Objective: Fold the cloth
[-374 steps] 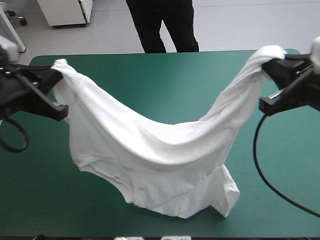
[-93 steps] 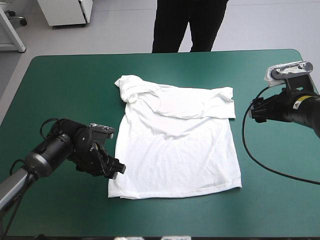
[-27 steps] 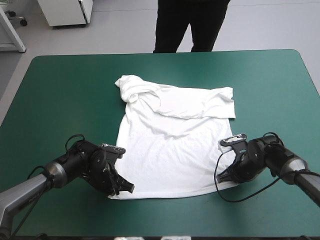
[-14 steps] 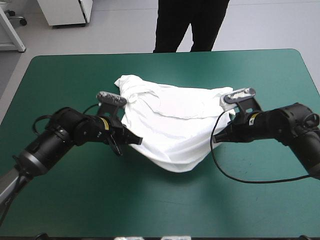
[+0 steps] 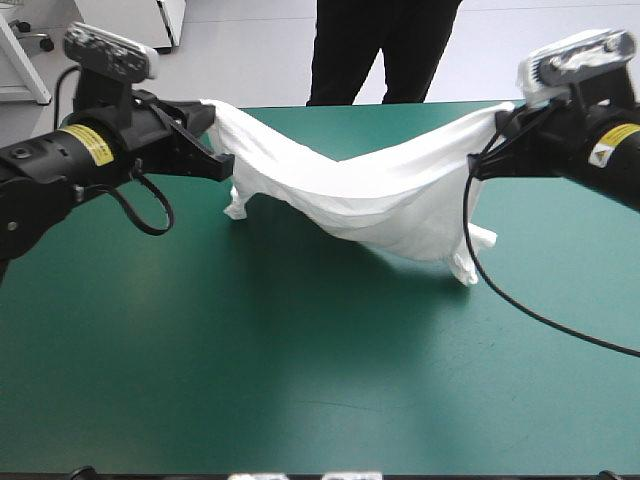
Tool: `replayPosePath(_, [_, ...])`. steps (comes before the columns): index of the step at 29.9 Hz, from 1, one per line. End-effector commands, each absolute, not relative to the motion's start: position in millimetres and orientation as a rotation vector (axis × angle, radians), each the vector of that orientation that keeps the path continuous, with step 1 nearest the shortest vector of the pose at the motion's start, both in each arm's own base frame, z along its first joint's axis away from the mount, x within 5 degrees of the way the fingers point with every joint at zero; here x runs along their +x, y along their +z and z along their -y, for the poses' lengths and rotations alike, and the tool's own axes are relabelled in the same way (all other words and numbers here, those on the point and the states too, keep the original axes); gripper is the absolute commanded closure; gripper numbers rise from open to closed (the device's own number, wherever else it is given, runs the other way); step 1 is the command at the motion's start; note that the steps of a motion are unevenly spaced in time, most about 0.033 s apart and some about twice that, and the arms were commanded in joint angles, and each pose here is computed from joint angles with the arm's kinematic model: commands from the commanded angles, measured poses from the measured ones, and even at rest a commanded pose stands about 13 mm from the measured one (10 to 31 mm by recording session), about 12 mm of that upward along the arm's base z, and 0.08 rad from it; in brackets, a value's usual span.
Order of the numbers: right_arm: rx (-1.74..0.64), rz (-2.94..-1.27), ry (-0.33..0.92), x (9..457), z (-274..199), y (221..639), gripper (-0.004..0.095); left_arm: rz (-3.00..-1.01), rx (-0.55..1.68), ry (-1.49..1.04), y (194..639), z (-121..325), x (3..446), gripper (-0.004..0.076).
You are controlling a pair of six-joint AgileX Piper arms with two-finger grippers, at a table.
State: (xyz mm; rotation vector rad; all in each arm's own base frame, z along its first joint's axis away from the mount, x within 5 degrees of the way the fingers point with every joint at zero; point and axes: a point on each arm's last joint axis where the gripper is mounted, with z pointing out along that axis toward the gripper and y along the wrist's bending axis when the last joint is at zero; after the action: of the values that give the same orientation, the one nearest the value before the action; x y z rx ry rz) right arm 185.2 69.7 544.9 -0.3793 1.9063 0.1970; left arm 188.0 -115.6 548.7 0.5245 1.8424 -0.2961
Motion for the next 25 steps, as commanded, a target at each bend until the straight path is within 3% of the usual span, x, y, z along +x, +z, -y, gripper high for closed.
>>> replayPosePath(1, [-0.291, -1.6, 0.194, 156.4, -54.5, 597.4, 0.0925, -1.574, 0.501, -0.282, 595.6, 97.9, 162.0, 0.0733])
replayPosePath(13, [-0.184, -1.049, 0.212, 96.6, -30.8, 675.9, 0.0925, -1.087, 0.401, -0.278, 666.7, 70.6, 117.3, 0.0733])
replayPosePath(25, [-0.164, -0.905, 0.223, 87.7, -28.5, 690.9, 0.0925, -0.803, 0.327, -0.248, 692.1, 66.1, 107.4, 0.0733])
